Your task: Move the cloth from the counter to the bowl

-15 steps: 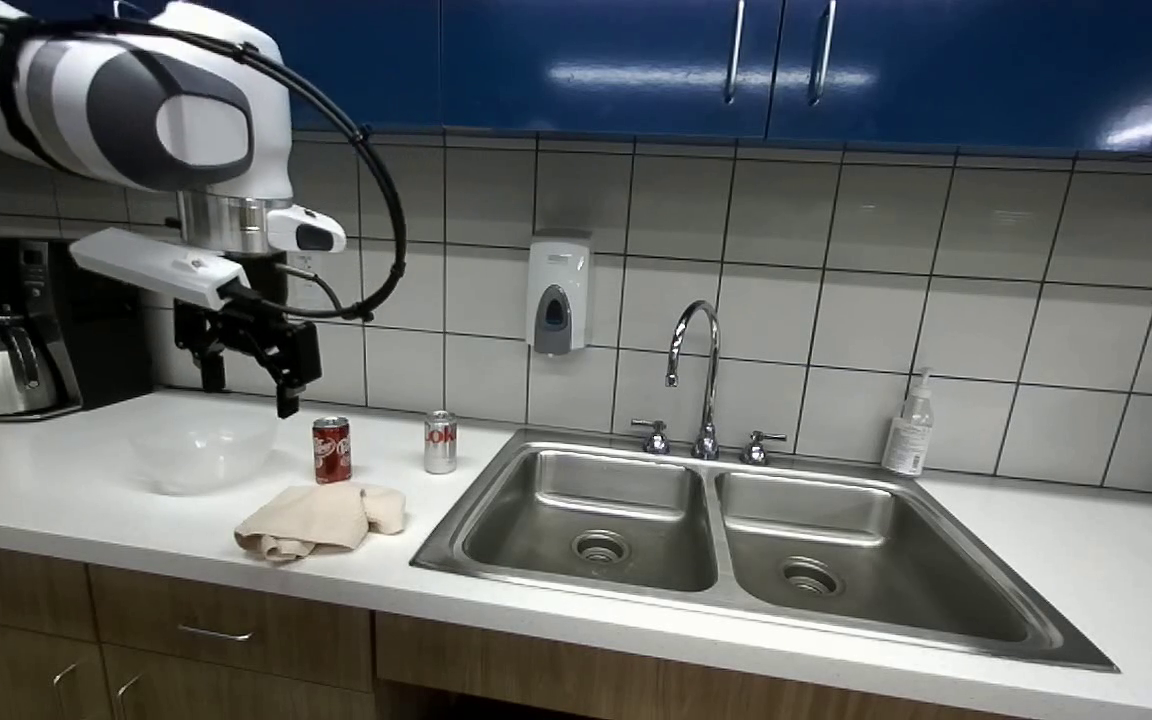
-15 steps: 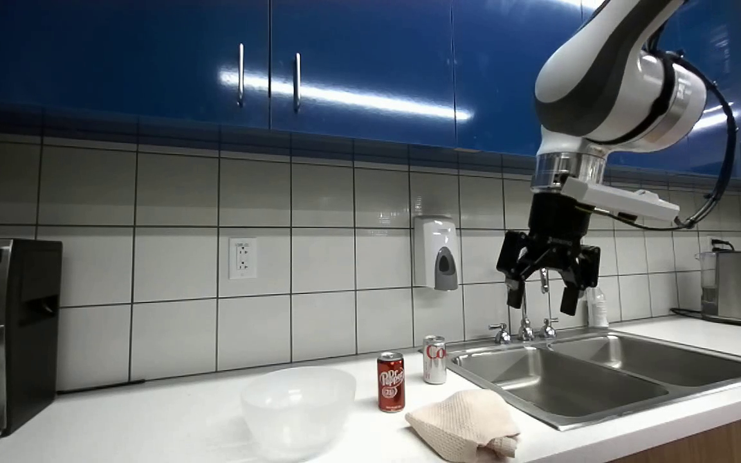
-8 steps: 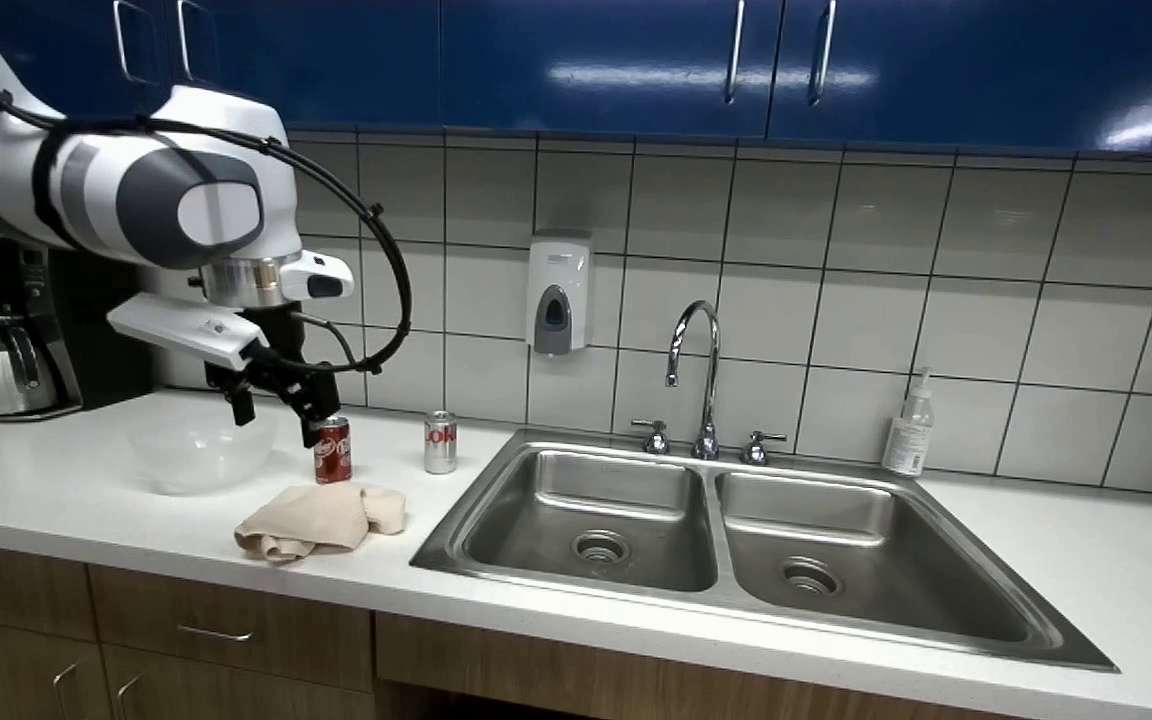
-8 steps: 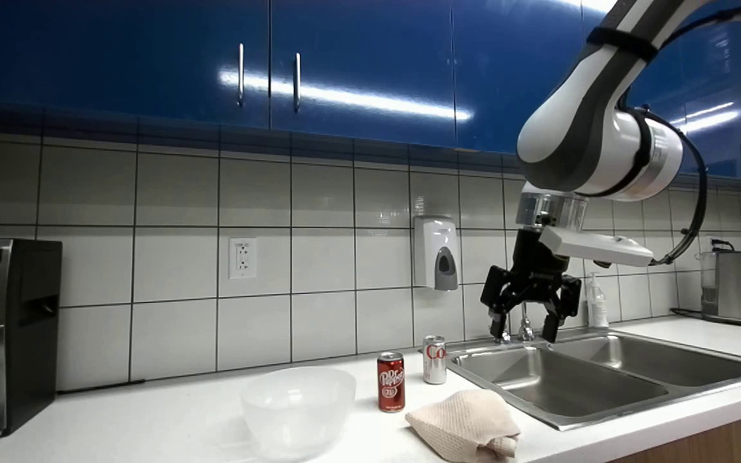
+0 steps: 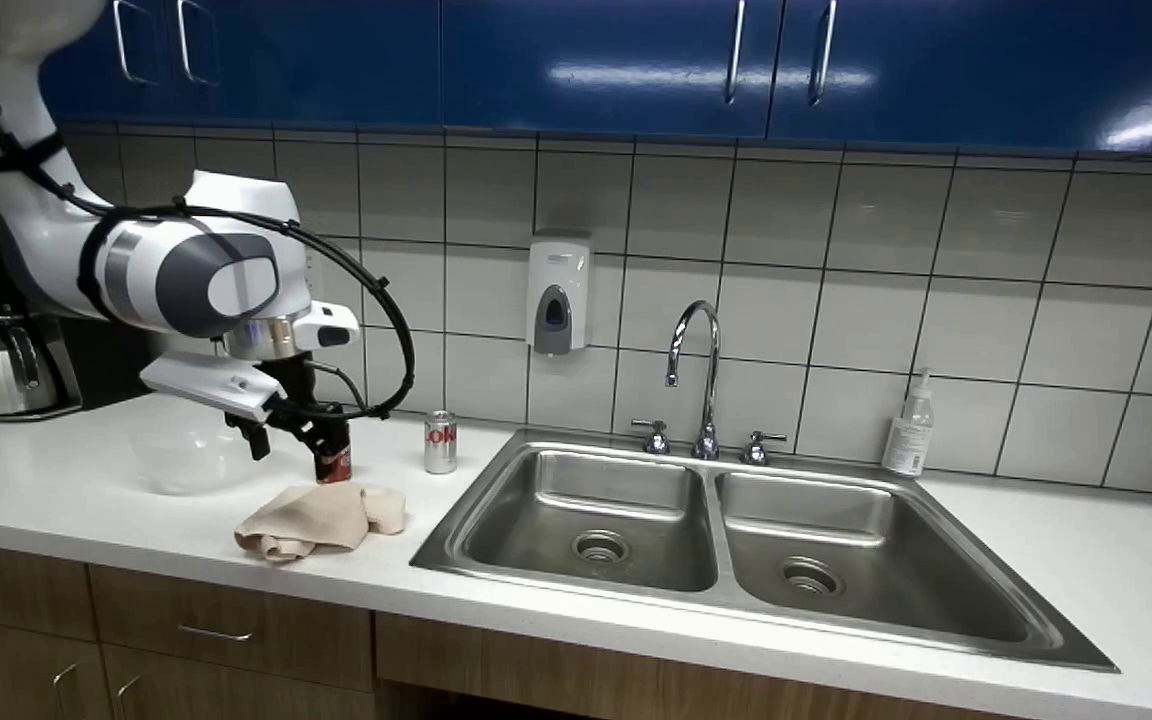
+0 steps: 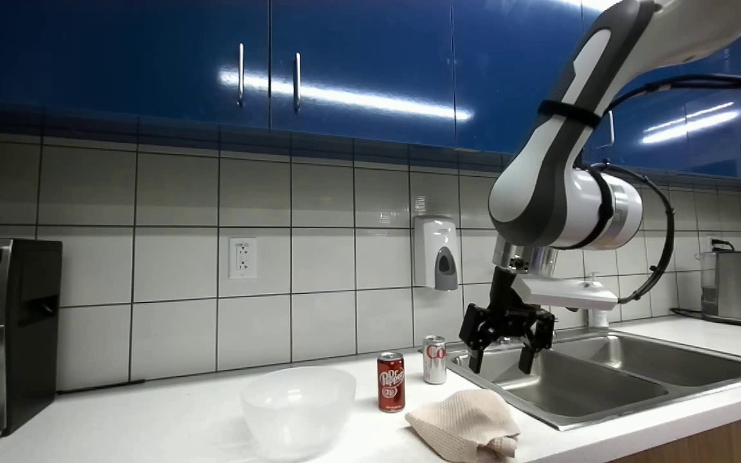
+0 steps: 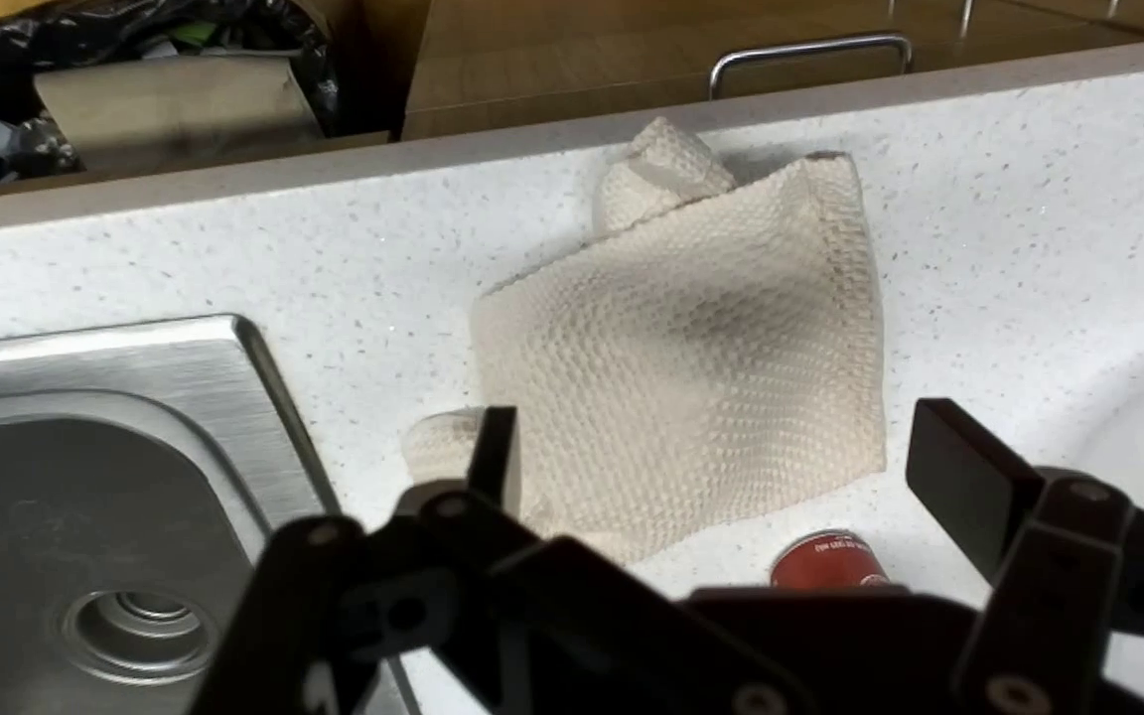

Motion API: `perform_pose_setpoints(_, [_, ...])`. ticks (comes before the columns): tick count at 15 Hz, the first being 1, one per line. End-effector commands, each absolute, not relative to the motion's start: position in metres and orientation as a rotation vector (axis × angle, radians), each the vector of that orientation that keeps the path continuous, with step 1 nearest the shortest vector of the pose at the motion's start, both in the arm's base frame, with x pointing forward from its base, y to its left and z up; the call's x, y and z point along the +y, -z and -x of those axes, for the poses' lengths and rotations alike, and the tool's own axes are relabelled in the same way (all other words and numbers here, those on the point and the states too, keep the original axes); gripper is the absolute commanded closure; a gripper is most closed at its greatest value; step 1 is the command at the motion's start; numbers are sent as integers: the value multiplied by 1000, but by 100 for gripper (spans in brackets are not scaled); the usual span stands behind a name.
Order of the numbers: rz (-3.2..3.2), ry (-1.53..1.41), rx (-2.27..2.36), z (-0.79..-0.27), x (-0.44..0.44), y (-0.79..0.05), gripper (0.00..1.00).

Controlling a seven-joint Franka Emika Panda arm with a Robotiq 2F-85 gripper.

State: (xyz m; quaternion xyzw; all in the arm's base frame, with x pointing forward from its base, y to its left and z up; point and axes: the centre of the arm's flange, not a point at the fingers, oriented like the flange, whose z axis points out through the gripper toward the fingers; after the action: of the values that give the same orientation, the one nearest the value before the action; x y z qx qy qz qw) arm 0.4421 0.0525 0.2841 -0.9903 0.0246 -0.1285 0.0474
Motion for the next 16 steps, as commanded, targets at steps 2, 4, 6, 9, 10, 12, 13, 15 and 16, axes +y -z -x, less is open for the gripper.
perform_pose_setpoints(2, [3021,457,109,-477,65,-258,0])
perform_pose_setpoints(4, [3023,494,133,-488,67,-250,0])
perform_pose_setpoints(6, [3025,521,146,-496,68,-242,0])
perform_pose_setpoints(9, [3032,535,162,-507,69,-229,0])
perform_pose_setpoints(10, [3034,532,169,-510,69,-225,0])
perform_pose_setpoints(12, [3036,522,180,-514,70,-218,0])
perform_pose_setpoints(13, [3037,516,180,-516,71,-216,0])
perform_pose_setpoints(15, [3037,508,177,-517,75,-212,0])
perform_pose_setpoints(16, [3034,501,177,-518,76,-210,0])
